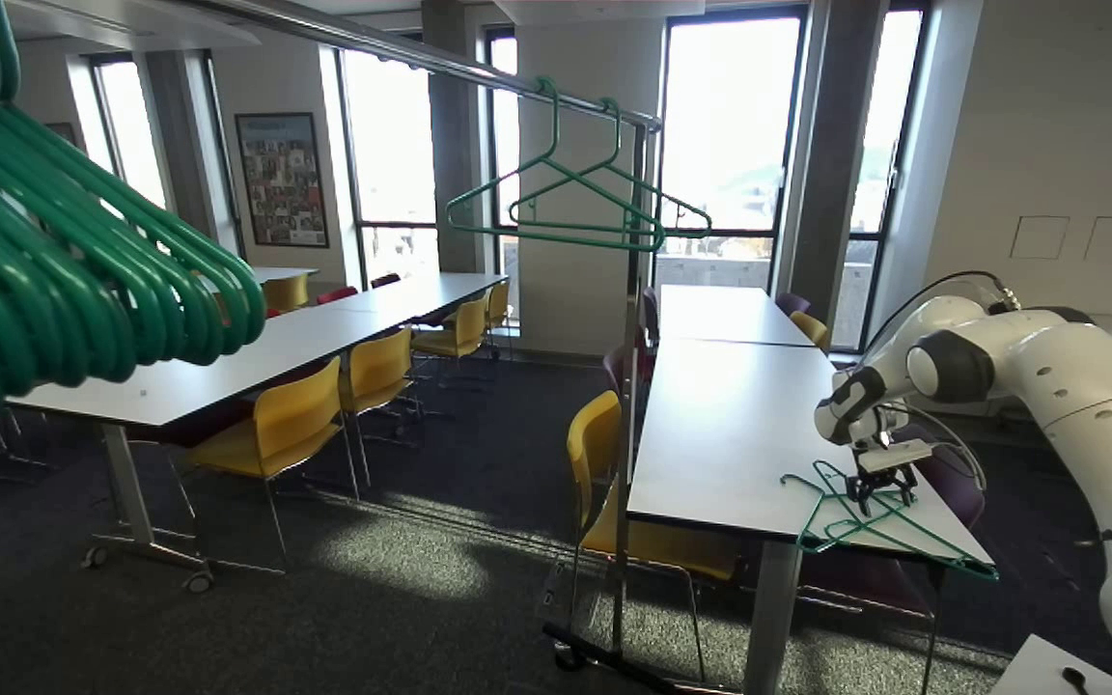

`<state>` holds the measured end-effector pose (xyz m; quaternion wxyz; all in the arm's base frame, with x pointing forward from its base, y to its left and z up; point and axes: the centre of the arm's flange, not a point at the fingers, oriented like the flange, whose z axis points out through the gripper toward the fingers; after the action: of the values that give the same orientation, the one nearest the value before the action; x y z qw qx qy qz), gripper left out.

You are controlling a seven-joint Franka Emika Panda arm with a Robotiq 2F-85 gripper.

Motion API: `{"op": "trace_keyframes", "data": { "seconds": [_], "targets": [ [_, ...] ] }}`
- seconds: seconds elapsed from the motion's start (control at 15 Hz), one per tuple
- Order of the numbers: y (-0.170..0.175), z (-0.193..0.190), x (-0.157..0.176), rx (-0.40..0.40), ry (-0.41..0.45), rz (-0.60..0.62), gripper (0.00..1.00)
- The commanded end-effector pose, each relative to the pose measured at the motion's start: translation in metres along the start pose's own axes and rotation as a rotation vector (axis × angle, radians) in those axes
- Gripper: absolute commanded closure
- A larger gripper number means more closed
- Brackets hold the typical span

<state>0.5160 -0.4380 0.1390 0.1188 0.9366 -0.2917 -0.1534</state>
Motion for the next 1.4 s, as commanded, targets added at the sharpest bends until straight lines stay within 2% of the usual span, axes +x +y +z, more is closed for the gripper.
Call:
{"op": "trace_keyframes", "data": {
  "seconds": [0.0, 0.67, 0.93, 1.33],
  "targets": [
    [0.003, -0.004, 0.004, -0.006, 0.021, -0.045, 0.0],
    [0.017, 0.001, 0.014, 0.005, 0.026, -0.032, 0.0],
    [0.03, 0.001, 0.019, 0.08, 0.053, -0.087, 0.0],
    [0.049, -0.005, 0.029, 0.241, 0.126, -0.155, 0.0]
  ]
}}
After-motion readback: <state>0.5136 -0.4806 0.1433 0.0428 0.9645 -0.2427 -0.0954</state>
